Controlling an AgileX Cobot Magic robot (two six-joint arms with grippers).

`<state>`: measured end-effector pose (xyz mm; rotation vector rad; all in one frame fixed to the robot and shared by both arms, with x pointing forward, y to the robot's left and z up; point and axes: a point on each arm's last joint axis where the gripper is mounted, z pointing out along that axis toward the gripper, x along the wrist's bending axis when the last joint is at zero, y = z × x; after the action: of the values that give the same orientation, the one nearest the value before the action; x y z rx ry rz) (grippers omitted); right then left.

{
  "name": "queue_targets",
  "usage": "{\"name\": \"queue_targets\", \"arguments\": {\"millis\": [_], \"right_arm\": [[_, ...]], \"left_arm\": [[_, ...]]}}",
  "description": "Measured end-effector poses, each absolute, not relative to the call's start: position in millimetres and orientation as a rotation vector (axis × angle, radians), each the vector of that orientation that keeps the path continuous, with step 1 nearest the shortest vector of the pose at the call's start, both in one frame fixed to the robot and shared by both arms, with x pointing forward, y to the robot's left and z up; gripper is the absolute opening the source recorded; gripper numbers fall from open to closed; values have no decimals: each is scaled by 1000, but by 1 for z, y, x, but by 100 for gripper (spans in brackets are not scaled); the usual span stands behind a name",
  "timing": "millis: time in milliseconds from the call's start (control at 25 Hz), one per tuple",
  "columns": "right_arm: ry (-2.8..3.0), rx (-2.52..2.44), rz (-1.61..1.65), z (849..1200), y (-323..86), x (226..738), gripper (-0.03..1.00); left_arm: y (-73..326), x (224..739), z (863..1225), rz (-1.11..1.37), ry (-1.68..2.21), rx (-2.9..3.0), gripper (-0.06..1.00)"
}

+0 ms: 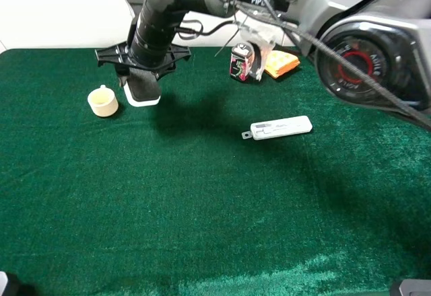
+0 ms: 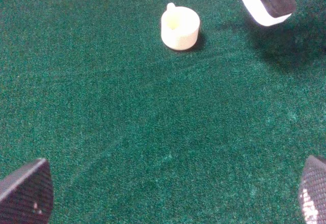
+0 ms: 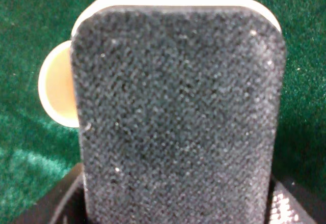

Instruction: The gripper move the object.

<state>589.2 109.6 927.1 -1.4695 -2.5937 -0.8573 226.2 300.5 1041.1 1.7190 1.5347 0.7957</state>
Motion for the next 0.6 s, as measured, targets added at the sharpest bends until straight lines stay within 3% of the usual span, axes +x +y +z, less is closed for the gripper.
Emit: {"name": "queue_targets", "arguments": {"millis": [600], "right_arm": [[-2603, -1491, -809, 883, 112, 593, 46]], "left_arm": [[301, 226, 1041, 797, 1535, 1719, 98]]}}
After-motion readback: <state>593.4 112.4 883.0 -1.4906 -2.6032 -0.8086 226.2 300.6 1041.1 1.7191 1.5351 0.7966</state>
